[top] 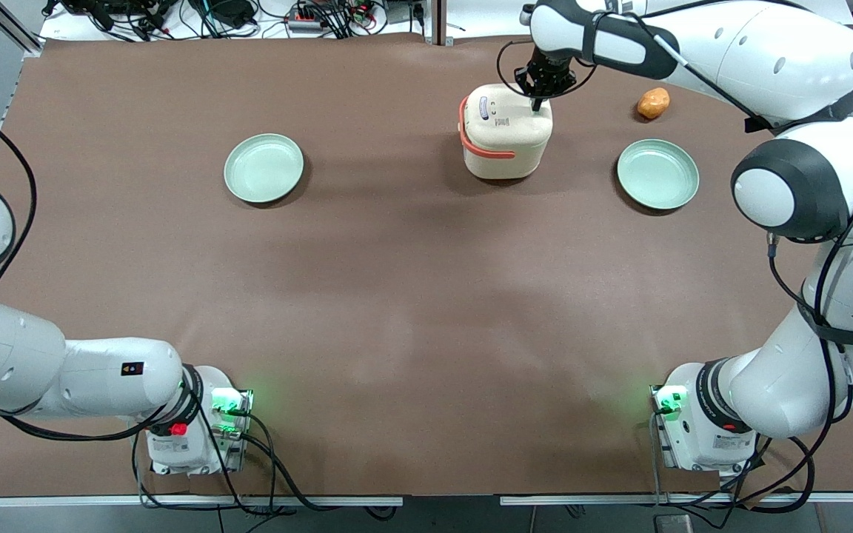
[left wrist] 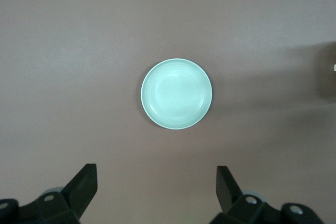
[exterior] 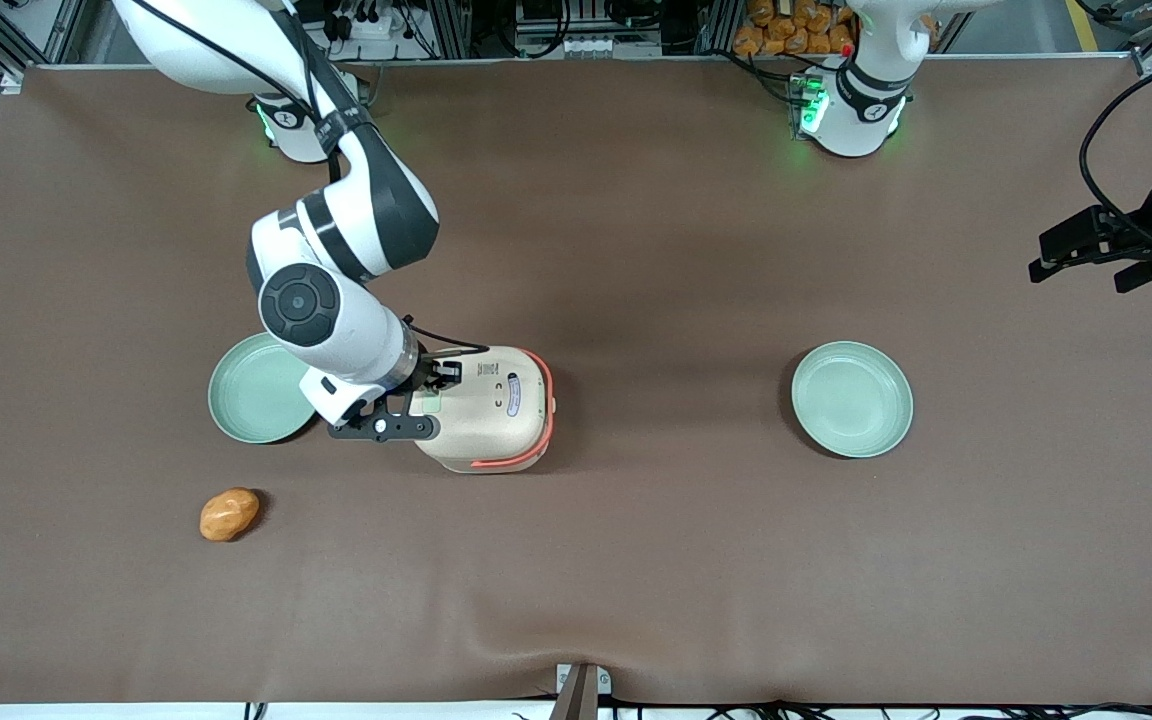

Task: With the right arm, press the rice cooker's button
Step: 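Press the lid button with the right gripper fingertips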

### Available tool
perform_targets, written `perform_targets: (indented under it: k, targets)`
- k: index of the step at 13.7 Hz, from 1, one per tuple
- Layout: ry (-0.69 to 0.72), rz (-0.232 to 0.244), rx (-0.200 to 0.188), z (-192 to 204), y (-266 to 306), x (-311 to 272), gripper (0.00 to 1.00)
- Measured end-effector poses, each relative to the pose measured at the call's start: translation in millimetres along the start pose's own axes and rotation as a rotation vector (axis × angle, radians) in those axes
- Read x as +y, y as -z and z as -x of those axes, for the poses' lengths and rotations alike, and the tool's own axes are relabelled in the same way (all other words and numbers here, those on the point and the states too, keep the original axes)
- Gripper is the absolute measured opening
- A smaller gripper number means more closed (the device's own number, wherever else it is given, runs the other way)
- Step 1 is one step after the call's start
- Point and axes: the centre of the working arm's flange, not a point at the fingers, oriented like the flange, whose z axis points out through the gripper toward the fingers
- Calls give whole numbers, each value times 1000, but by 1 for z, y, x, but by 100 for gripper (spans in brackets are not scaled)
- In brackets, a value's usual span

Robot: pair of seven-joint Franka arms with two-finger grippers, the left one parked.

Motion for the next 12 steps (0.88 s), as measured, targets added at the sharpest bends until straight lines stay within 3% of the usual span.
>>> perform_targets:
  k: [12]
  targets:
    - [-5, -6, 8, 0, -5, 1, 1]
